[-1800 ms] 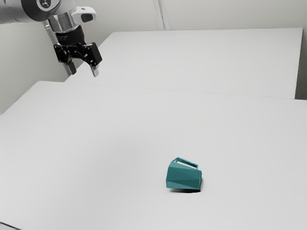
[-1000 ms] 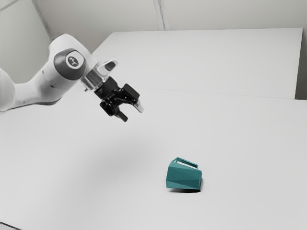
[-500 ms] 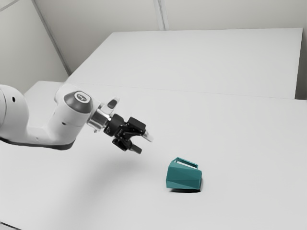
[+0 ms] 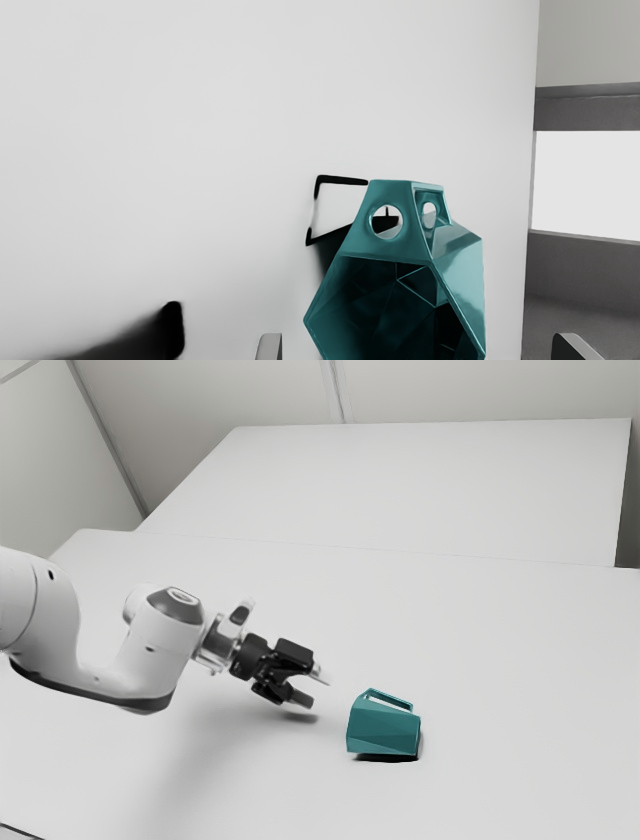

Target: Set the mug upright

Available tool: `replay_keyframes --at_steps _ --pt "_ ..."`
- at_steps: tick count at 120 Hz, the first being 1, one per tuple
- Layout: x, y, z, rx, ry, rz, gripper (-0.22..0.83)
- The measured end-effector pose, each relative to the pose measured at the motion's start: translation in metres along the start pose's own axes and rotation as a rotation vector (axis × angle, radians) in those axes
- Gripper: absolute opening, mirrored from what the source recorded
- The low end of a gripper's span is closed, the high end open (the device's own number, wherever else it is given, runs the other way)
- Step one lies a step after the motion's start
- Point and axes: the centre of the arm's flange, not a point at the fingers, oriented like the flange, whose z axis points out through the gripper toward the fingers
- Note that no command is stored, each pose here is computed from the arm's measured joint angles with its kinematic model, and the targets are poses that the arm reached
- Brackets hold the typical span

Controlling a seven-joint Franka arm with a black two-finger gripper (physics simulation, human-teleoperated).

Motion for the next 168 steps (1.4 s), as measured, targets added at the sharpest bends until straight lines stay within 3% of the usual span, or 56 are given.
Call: replay_keyframes --at_steps 28,49,168 --pt "-0.011 0.022 0.034 -0.012 -0.055 0.113 0.6" --pt "-0.009 0.028 0.037 -0.016 -0.042 0.156 0.6" --pt "-0.017 0.043 0.078 -0.054 -0.087 0.137 0.6"
